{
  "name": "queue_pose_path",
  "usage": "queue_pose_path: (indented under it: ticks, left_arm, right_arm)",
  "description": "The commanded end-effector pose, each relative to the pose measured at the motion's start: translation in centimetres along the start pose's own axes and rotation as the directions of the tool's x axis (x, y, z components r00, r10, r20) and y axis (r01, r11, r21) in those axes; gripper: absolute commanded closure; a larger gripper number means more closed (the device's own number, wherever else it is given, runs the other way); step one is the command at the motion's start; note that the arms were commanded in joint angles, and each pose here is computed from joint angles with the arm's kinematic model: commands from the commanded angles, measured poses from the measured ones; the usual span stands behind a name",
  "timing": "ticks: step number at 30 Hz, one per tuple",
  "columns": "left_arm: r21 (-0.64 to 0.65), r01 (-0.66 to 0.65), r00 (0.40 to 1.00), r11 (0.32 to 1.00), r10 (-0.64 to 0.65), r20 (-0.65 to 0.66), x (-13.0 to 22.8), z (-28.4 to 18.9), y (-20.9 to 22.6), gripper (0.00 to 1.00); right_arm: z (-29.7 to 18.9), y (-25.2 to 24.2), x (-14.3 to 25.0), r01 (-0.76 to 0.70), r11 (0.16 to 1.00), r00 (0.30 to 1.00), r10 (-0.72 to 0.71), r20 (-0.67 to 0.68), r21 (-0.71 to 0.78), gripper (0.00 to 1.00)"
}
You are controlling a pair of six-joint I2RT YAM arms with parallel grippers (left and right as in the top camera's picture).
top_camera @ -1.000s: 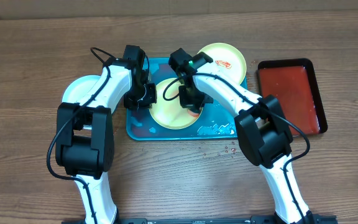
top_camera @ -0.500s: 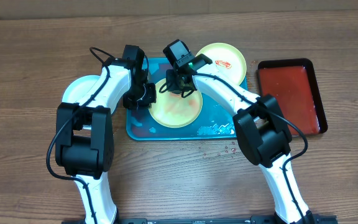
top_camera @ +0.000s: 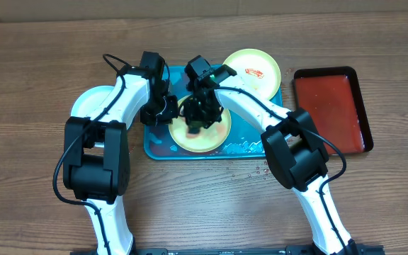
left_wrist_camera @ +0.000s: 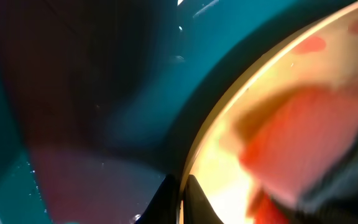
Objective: Clean dirty plates on tray and stack at the side
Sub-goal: 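Scrub the yellow plate with the sponge while the left gripper holds it, then lift the yellow plate with the left gripper and stack it on the white plate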
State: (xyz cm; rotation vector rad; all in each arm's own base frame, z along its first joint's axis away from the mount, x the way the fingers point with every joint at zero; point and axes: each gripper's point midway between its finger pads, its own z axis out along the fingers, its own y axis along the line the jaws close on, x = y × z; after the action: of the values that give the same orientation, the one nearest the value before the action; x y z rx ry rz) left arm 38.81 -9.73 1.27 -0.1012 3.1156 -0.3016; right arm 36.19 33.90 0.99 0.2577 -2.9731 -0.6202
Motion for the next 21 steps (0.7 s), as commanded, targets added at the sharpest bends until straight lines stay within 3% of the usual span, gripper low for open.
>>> queue_pose_path:
  ticks: [1, 4, 8, 15, 21]
  left_arm:
    - [-0.007, -0.012, 1.0, 1.0, 0.012, 0.022, -0.6, -0.3, 0.1, 0.96]
    - [-0.025, -0.012, 1.0, 1.0, 0.013, 0.026, -0.7, -0.3, 0.4, 0.96]
    - [-0.071, -0.015, 0.999, 0.997, 0.017, 0.036, -0.9, -0.3, 1.2, 0.96]
    - [-0.102, -0.025, 0.998, 0.995, 0.031, 0.061, -1.3, -1.1, 1.6, 0.96]
    - [-0.087, -0.038, 0.988, 0.995, 0.05, 0.144, -1.6, -5.1, 0.8, 0.96]
  right_arm:
    - [0.2, -3.5, 1.5, -0.005, 0.99, 0.998, 0.014, -0.056, 0.142, 0.96]
    - [-2.8, -7.9, 1.1, -0.032, 0.921, 0.999, 0.029, 0.015, 0.388, 0.96]
    - [-6.9, -9.6, -0.4, -0.094, 0.839, 0.988, 0.013, 0.154, 0.536, 0.96]
    - [-14.6, -7.1, -2.4, -0.136, 0.839, 0.935, -0.068, 0.349, 0.527, 0.96]
    - [-21.4, -4.1, -2.0, -0.148, 0.881, 0.872, -0.099, 0.48, 0.45, 0.96]
